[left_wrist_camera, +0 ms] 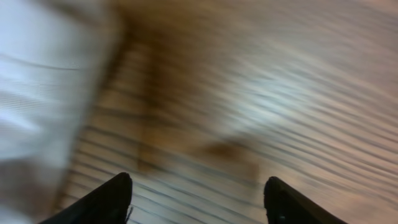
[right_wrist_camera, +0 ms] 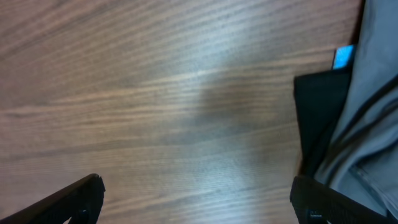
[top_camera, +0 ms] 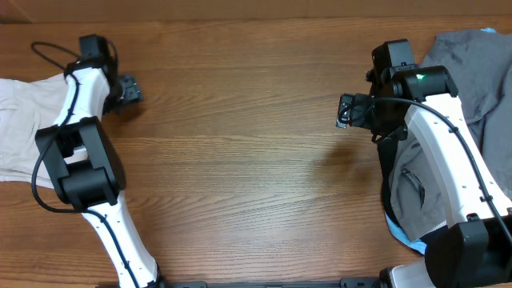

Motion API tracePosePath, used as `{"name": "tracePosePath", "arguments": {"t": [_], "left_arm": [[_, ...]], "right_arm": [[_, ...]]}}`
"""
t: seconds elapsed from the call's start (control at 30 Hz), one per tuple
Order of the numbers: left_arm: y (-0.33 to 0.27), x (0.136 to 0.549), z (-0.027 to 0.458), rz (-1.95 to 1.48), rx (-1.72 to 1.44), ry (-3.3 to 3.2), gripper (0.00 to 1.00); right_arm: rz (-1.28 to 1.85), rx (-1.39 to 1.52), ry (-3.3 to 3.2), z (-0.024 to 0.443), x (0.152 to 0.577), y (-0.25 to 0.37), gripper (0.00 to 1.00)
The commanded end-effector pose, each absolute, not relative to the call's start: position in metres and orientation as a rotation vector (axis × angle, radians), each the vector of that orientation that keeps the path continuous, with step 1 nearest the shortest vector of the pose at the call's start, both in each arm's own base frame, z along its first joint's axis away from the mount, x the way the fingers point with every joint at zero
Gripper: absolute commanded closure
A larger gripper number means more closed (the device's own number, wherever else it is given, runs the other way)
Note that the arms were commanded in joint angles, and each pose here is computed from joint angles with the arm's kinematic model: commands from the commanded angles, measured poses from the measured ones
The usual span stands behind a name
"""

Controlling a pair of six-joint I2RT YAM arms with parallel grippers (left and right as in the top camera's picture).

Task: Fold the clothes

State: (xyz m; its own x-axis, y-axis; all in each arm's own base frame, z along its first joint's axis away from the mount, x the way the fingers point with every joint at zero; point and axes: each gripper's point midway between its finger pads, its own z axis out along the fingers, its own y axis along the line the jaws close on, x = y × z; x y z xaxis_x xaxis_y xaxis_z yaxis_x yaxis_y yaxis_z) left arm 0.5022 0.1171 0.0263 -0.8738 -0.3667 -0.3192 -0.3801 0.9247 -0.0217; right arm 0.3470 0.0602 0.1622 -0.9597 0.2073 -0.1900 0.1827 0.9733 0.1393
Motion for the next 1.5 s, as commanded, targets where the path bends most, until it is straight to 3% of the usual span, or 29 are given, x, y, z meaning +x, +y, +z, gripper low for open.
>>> {"name": "tracePosePath", "arguments": {"t": [0.0, 0.07, 0.17, 0.3, 0.5, 0.8, 0.93, 1.1, 1.37, 1.47], "left_arm": [[0.052, 0.515, 0.107, -0.139, -0.31, 2.655, 0.19], [0.012, 0.507, 0.126, -0.241, -0.207, 2.664, 0.08], [-0.052, 0.477, 0.131, -0.336, -0.041, 2.765, 0.01], [-0.088, 0.422, 0.114, -0.347, 0.057, 2.987, 0.0], [-0.099, 0.358, 0.124, -0.333, 0.086, 3.211, 0.0], [-0.118, 0.335, 0.25, -0.125, 0.194, 2.751, 0.0], [-0.126, 0.315, 0.286, -0.072, 0.183, 2.546, 0.0], [-0.128, 0.28, 0.295, -0.129, 0.219, 2.387, 0.0], [-0.043, 0.251, 0.286, -0.017, -0.027, 2.333, 0.0], [-0.023, 0.25, 0.289, -0.028, -0.095, 2.326, 0.0]], "right_arm": [[0.216, 0.347, 2.849, 0.174, 0.359, 0.064, 0.0], [0.251, 0.367, 2.812, 0.176, 0.368, 0.067, 0.0], [0.352, 0.336, 2.743, 0.18, 0.388, 0.08, 0.0], [0.366, 0.325, 2.729, 0.176, 0.398, 0.083, 0.0], [0.335, 0.374, 2.761, 0.183, 0.379, 0.071, 0.0], [0.313, 0.413, 2.411, 0.301, 0.32, 0.042, 0.0], [0.281, 0.401, 2.323, 0.315, 0.29, 0.035, 0.0], [0.284, 0.382, 2.251, 0.302, 0.257, 0.031, 0.0], [0.294, 0.388, 2.349, 0.232, 0.224, 0.032, 0.0], [0.289, 0.39, 2.357, 0.229, 0.224, 0.032, 0.0]]}}
